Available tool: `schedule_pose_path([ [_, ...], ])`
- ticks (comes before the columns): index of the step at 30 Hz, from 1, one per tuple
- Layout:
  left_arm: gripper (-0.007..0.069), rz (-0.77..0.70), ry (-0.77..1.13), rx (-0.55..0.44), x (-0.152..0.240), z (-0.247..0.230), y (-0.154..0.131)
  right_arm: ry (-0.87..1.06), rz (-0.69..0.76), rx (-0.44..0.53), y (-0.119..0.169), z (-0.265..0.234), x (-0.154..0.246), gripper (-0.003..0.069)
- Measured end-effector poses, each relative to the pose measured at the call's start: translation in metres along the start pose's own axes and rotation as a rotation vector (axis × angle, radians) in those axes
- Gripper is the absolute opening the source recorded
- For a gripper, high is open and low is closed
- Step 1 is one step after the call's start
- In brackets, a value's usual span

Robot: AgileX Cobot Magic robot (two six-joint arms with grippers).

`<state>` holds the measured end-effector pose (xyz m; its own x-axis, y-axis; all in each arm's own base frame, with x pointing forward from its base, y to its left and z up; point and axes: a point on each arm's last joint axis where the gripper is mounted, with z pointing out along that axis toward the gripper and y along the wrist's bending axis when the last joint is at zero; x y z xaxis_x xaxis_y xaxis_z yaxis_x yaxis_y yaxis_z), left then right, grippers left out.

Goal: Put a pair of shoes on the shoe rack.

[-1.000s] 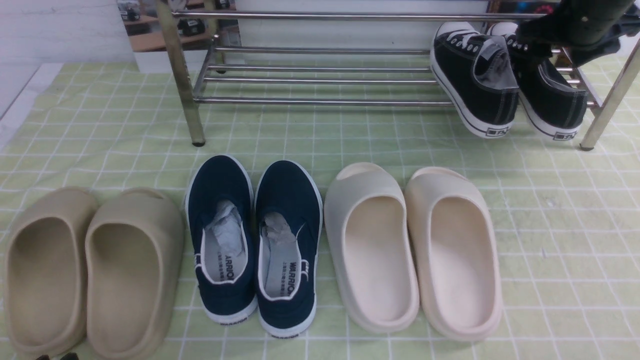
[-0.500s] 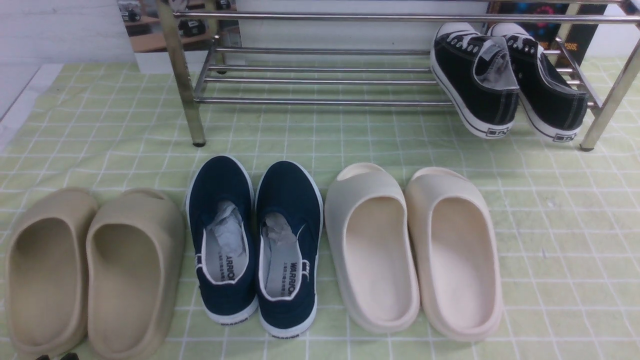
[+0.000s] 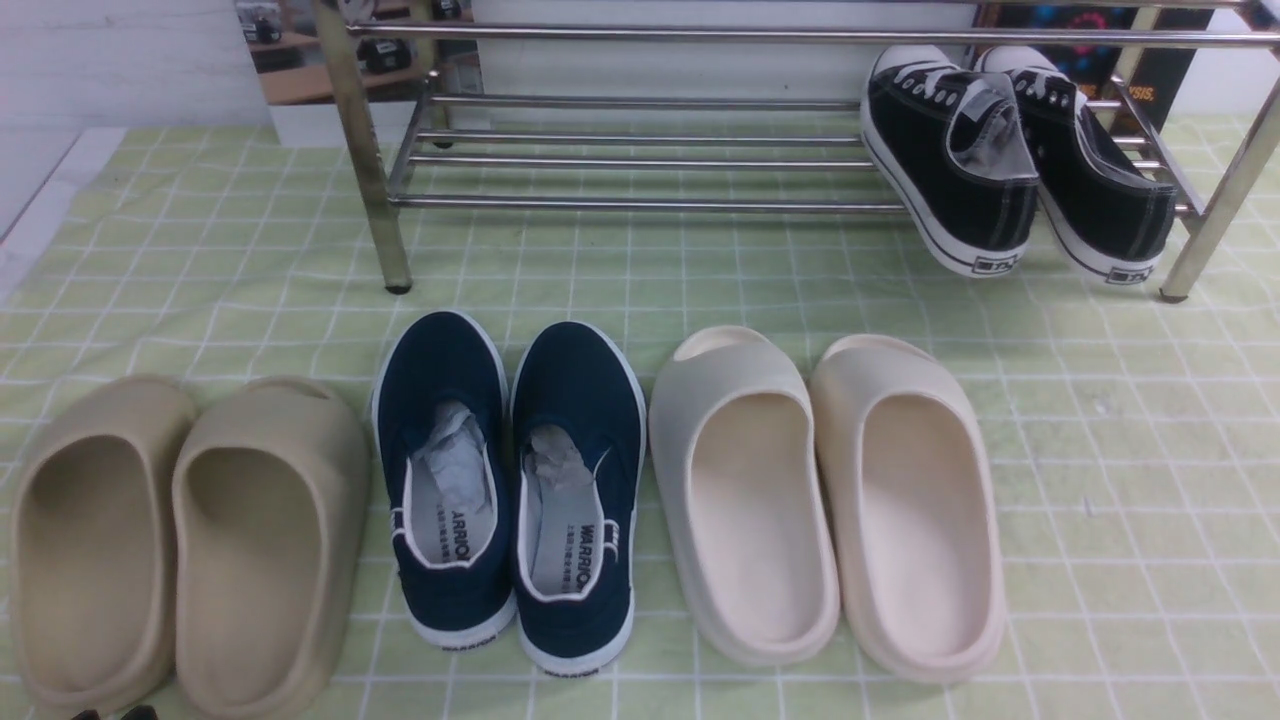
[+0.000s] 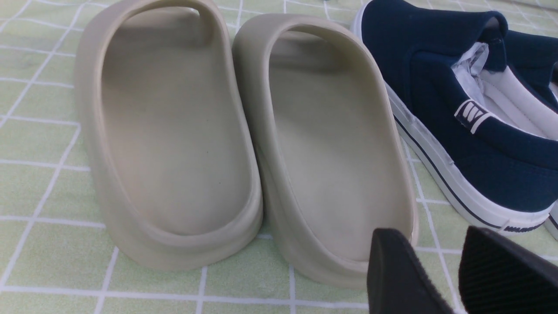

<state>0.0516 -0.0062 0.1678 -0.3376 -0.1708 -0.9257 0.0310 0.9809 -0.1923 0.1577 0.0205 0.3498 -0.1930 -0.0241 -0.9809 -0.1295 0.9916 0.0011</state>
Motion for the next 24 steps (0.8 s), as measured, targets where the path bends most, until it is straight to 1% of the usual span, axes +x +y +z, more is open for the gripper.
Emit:
schedule_pose_path([
  [1,0.0239,0.000,0.000,0.000,0.000,0.000,0.000,-0.020,0.001,-0.016,0.002,-0.010,0.022,-0.0001],
  [3,0.0239,0.000,0.000,0.000,0.000,0.000,0.000,-0.066,0.009,-0.043,0.005,-0.026,0.054,0.0000],
  [7,0.0239,0.000,0.000,0.000,0.000,0.000,0.000,-0.170,0.013,-0.080,0.007,-0.049,0.094,0.0001],
  [11,0.0239,0.000,0.000,0.000,0.000,0.000,0.000,-0.287,0.026,-0.085,0.006,-0.062,0.126,0.0004],
  [14,0.0239,0.000,0.000,0.000,0.000,0.000,0.000,-0.314,0.029,-0.086,0.005,-0.065,0.138,0.0004],
  [15,0.0239,0.000,0.000,0.000,0.000,0.000,0.000,-0.302,0.030,-0.086,0.005,-0.064,0.150,0.0004],
  [16,0.0239,0.000,0.000,0.000,0.000,0.000,0.000,-0.294,0.029,-0.085,0.005,-0.064,0.152,0.0004],
  [18,0.0239,0.000,0.000,0.000,0.000,0.000,0.000,-0.262,0.032,-0.054,0.005,-0.064,0.157,0.0004],
  [19,0.0239,0.000,0.000,0.000,0.000,0.000,0.000,-0.237,0.027,-0.085,0.005,-0.063,0.159,0.0004],
  [24,0.0239,0.000,0.000,0.000,0.000,0.000,0.000,-0.156,0.025,-0.085,0.005,-0.062,0.166,0.0004],
])
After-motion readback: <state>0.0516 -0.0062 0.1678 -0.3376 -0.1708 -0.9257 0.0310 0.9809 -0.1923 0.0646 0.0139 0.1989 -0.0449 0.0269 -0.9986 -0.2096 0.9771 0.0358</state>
